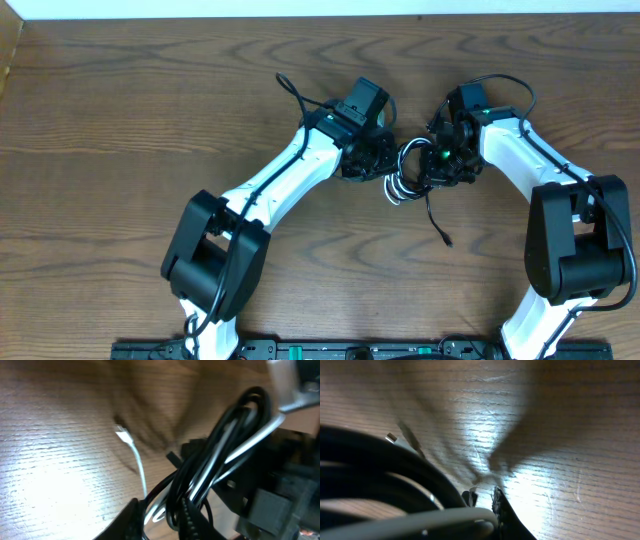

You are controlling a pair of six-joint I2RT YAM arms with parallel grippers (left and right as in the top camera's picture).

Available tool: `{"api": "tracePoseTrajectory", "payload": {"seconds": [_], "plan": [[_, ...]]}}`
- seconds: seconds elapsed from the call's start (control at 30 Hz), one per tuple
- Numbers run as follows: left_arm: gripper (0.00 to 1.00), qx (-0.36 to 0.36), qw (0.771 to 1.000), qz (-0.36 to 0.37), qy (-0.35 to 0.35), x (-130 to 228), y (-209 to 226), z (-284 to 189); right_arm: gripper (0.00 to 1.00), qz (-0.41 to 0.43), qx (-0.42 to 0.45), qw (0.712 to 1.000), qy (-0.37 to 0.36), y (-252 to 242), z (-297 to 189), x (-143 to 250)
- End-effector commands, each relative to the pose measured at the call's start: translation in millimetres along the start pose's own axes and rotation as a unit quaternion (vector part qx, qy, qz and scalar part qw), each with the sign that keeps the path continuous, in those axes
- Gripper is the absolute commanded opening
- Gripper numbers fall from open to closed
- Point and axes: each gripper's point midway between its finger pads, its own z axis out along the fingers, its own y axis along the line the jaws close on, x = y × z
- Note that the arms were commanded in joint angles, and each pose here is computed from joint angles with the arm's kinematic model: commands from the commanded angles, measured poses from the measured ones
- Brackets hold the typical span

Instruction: Untangle cables

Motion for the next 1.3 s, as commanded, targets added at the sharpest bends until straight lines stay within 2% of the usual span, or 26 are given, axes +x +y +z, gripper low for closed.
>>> {"api": "tracePoseTrajectory", "payload": {"seconds": [0.0,0.2,0.47,0.53,0.67,0.73,0.9,1.1,1.27], "plan": [[0.2,-0.02,1.0,-0.005,0.011,2,10,15,0.03,-0.004,-0.009,1.0,-0.002,2,-3,0],[0.19,-0.087,0.996,-0.015,0.009,3,40,33,0.03,-0.004,-0.009,1.0,-0.002,2,-3,0],[0.19,-0.137,0.991,0.002,0.011,15,53,56,0.01,-0.006,-0.017,1.0,-0.007,6,-4,-3],[0.13,-0.143,0.99,0.002,0.018,19,57,63,0.01,-0.008,-0.042,0.999,-0.014,15,-10,-8],[0.1,-0.15,0.988,-0.002,0.025,21,63,70,0.01,-0.014,-0.103,0.994,-0.046,34,-40,-22],[0.1,-0.153,0.988,-0.003,0.027,22,65,72,0.01,-0.017,-0.137,0.987,-0.081,42,-70,-31],[0.1,-0.163,0.986,-0.007,0.016,18,68,71,0.01,0.001,-0.176,0.974,-0.146,38,-127,-37],[0.09,-0.168,0.986,-0.006,0.011,17,70,70,0.01,0.017,-0.195,0.968,-0.16,38,-148,-33],[0.08,-0.186,0.982,-0.009,-0.015,-3,85,62,0.01,0.028,-0.232,0.96,-0.152,39,-157,-29]]}}
